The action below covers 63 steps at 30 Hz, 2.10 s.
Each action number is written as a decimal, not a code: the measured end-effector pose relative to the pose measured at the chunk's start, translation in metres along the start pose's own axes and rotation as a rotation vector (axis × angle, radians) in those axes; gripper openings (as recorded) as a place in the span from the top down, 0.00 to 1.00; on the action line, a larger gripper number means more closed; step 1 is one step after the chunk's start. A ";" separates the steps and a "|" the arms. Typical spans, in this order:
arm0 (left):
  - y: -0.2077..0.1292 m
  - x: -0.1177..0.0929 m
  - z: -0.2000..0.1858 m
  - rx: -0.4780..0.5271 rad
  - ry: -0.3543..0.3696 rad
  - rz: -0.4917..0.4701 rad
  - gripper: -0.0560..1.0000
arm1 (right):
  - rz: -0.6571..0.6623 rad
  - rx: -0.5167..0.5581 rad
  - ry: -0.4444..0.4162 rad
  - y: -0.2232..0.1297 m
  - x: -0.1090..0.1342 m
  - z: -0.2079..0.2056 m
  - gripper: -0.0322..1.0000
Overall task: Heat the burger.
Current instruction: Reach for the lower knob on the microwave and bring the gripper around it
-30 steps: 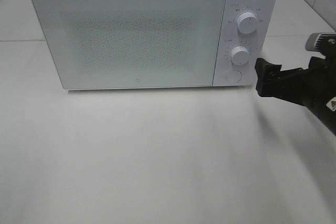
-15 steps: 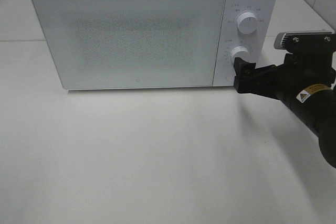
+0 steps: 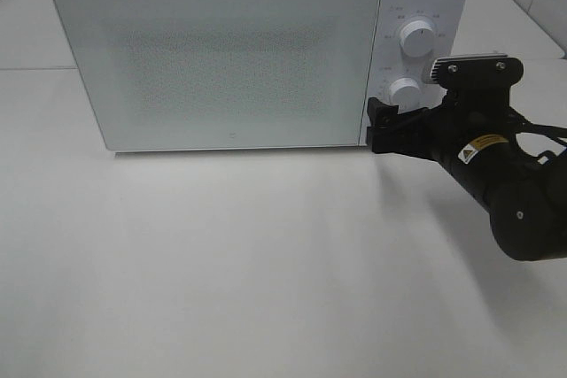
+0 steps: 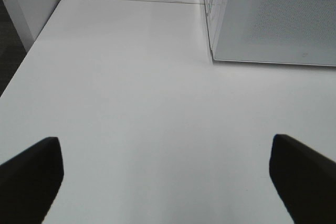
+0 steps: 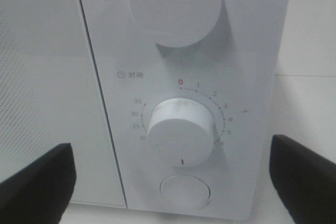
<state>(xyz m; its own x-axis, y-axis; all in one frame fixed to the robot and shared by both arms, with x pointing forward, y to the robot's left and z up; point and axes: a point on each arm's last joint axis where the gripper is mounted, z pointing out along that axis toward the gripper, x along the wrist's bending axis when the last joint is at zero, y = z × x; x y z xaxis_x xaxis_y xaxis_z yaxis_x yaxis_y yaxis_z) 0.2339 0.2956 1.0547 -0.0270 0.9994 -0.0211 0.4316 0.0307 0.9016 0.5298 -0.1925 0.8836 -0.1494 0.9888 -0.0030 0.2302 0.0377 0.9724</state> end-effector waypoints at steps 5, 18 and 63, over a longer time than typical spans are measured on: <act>0.000 0.000 0.000 0.000 0.000 0.000 0.01 | 0.002 -0.005 -0.001 -0.002 0.003 0.010 0.04; 0.000 0.000 0.000 0.000 0.000 0.000 0.01 | 0.002 -0.005 -0.001 -0.004 0.004 0.015 0.05; 0.000 0.000 0.000 0.000 0.000 0.000 0.01 | -0.007 -0.010 -0.067 -0.001 0.004 0.027 0.25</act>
<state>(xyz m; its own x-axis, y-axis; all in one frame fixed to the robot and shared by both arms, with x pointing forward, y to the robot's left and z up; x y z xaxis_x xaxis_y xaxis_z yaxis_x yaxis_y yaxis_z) 0.2339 0.2956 1.0547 -0.0270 0.9994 -0.0211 0.4316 0.0307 0.9016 0.5551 -0.1850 0.8758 -0.0861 0.9960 -0.0250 0.2196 0.0434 0.9746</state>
